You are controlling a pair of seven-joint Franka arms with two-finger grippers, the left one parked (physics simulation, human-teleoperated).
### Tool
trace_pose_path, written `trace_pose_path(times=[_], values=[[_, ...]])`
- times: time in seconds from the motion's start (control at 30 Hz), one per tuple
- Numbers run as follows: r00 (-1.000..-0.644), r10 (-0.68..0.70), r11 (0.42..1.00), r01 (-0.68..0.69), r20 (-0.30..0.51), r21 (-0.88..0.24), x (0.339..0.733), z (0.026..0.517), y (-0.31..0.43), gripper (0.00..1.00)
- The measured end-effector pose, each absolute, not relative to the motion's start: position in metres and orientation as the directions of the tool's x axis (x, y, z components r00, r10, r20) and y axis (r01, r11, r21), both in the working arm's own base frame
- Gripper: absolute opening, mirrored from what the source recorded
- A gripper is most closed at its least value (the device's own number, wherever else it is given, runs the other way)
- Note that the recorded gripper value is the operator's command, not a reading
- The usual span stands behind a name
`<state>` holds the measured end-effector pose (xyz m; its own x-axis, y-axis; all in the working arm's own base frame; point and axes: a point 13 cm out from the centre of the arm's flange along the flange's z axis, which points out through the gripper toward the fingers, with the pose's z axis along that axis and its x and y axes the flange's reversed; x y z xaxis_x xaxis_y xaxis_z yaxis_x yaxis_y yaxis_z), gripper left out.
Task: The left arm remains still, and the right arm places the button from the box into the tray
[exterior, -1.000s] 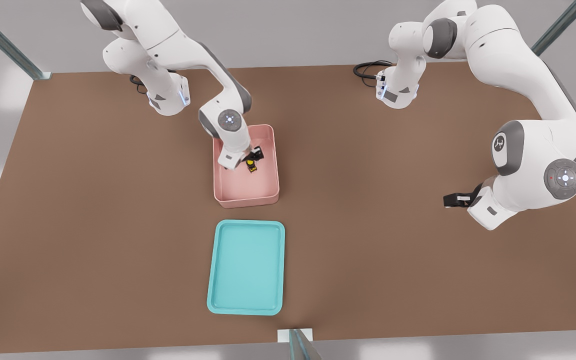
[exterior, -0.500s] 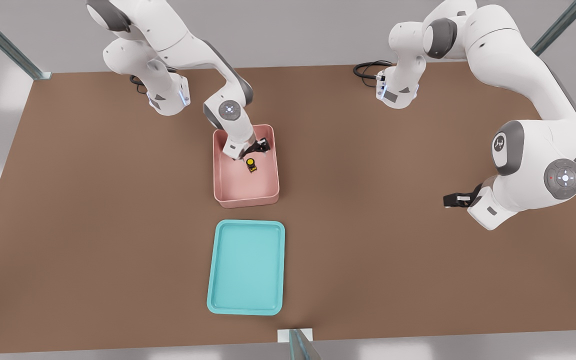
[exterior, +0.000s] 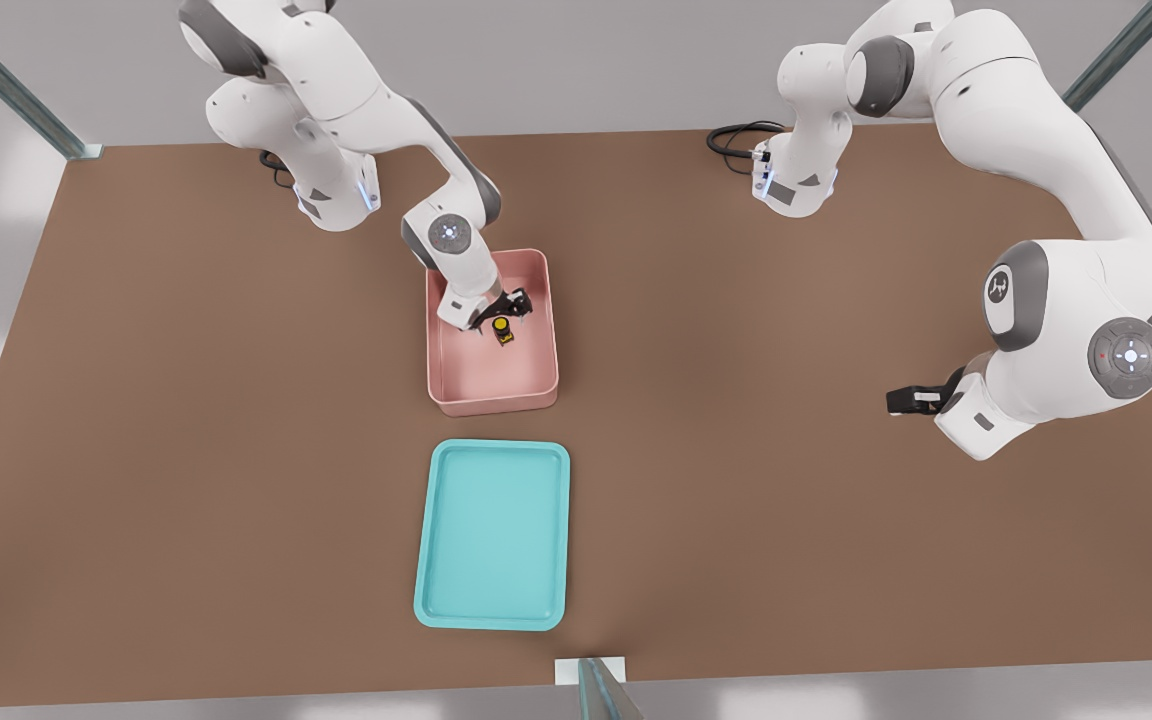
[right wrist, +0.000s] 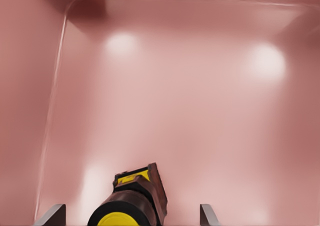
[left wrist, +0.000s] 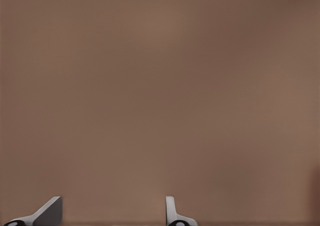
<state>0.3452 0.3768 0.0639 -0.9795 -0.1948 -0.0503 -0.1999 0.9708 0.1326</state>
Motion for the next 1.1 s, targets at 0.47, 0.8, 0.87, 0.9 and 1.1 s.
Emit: trace_pose_path(times=[0.47, 0.8, 0.87, 0.9, 1.1], values=[[-0.978, -0.195, 0.968, -0.204, -0.077, 0.144, 0.358, 0.069, 0.377, 0.45], [-0.977, -0.198, 0.963, -0.208, -0.075, 0.170, 0.398, 0.139, 0.413, 0.42], [-0.981, -0.181, 0.968, -0.190, -0.063, 0.164, 0.420, 0.161, 0.408, 0.42], [-0.984, -0.170, 0.972, -0.176, -0.052, 0.155, 0.429, 0.166, 0.399, 0.42], [-0.988, -0.142, 0.977, -0.149, -0.055, 0.150, 0.501, 0.225, 0.381, 0.41]])
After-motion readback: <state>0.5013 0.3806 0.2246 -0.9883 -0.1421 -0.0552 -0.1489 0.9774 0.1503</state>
